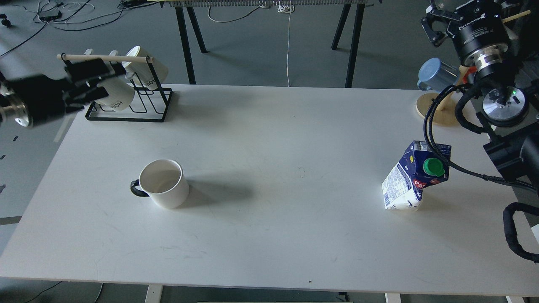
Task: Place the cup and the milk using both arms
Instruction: 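Move the left gripper from the mug rack down toward the white mug, then reach the left gripper to the white mug and grasp its rim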
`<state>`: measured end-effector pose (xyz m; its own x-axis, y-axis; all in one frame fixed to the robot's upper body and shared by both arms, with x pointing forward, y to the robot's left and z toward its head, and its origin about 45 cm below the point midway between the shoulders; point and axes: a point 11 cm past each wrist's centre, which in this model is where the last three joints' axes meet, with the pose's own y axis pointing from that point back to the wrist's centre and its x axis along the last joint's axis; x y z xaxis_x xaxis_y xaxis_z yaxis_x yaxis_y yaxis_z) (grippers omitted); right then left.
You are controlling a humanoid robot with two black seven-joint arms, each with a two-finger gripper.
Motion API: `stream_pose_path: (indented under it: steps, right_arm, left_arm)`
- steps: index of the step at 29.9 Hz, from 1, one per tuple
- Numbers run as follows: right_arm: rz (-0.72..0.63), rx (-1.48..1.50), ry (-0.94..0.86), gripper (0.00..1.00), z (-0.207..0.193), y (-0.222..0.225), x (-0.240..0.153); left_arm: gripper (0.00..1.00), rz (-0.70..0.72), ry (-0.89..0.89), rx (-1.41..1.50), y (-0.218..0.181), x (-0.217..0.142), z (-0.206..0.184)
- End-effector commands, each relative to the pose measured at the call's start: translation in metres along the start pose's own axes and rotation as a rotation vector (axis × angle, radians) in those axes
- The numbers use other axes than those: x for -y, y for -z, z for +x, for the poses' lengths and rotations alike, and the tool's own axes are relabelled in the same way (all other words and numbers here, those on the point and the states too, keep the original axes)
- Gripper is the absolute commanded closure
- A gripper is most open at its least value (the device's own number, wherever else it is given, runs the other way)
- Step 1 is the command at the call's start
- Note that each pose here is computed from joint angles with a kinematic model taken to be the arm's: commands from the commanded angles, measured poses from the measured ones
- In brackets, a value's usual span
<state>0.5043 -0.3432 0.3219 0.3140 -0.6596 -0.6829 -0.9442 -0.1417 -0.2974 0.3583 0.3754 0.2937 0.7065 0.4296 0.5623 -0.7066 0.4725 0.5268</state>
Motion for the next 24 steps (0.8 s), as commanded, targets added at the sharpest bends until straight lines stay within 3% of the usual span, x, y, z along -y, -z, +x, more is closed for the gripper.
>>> stream_pose_path:
  steps: [1, 9, 24]
  right_arm:
    - [0.006, 0.004, -0.002, 0.01, 0.0, 0.001, 0.0]
    - [0.006, 0.015, -0.026, 0.01, 0.01, -0.001, -0.008]
    - [0.009, 0.009, -0.021, 0.01, 0.009, 0.003, -0.007]
  left_arm:
    - [0.07, 0.063, 0.096, 0.188, 0.003, 0.011, -0.031]
    - [0.08, 0.182, 0.161, 0.626, 0.014, 0.042, -0.057]
    - [0.13, 0.314, 0.278, 0.768, 0.065, 0.058, -0.092]
